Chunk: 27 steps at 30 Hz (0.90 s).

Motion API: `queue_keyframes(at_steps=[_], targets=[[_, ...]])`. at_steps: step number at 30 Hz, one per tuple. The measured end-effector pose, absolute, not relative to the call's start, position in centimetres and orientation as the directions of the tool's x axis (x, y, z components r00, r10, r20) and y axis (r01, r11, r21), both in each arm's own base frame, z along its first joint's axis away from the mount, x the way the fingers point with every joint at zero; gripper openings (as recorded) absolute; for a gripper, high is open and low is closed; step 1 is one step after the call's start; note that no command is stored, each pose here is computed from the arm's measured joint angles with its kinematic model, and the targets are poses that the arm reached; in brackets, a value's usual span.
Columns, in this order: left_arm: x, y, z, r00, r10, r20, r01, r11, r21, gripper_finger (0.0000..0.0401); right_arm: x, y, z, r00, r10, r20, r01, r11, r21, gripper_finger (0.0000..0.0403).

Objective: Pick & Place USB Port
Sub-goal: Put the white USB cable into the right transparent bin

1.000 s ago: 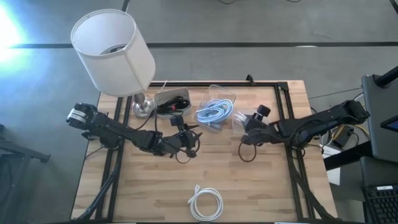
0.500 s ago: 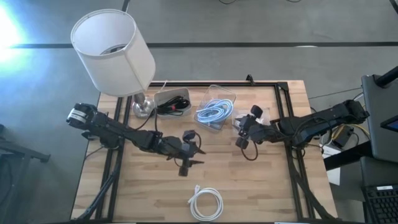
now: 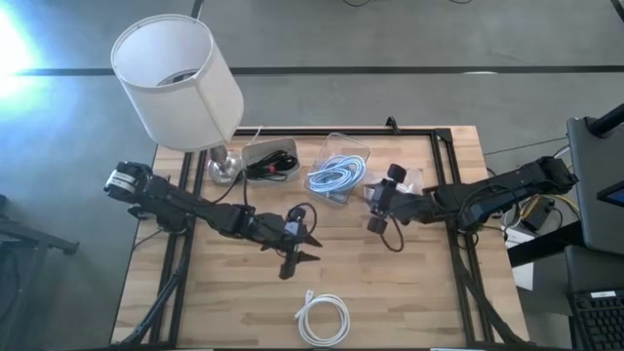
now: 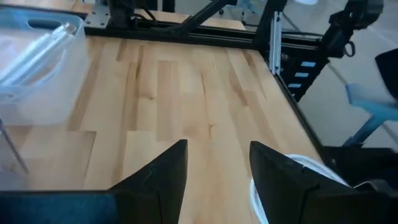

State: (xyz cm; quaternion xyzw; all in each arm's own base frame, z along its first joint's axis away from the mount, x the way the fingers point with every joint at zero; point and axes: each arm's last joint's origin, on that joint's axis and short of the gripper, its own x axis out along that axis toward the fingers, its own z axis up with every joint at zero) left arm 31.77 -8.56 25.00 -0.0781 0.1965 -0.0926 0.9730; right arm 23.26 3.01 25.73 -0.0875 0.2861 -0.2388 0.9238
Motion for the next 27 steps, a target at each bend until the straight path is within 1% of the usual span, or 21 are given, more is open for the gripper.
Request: queue_keyframes(at_steps=[5, 8, 14, 18, 23, 27], targets=[[31.6, -9.0, 25.0, 0.894, -0.248, -0.373, 0.146, 0.949, -0.28, 0.0177, 24.0, 3.2, 26.9, 0.789, -0.478, -0.386, 0.337, 0.862, -0.378, 0.0152], [31.8, -9.8, 24.3, 0.883, -0.264, -0.389, 0.139, 0.937, -0.321, 0.0177, 24.3, 3.2, 27.4, 0.812, -0.474, -0.342, 0.308, 0.845, -0.437, 0.0153], [33.3, -11.6, 21.4, 0.836, -0.288, -0.466, 0.115, 0.924, -0.366, 0.0177, 24.5, 3.1, 28.1, 0.824, -0.475, -0.31, 0.251, 0.795, -0.553, 0.0155], [34.9, -12.0, 21.0, 0.813, -0.345, -0.47, 0.131, 0.893, -0.431, 0.0177, 24.7, 3.0, 28.7, 0.826, -0.48, -0.296, 0.244, 0.778, -0.579, 0.0154], [36.1, -11.5, 21.7, 0.793, -0.343, -0.503, 0.121, 0.899, -0.422, 0.0177, 24.8, 2.9, 29.0, 0.832, -0.479, -0.281, 0.242, 0.768, -0.594, 0.0148], [36.2, -11.4, 22.1, 0.771, -0.33, -0.544, 0.101, 0.907, -0.408, 0.0177, 24.8, 3.0, 29.3, 0.84, -0.476, -0.26, 0.235, 0.751, -0.617, 0.015]])
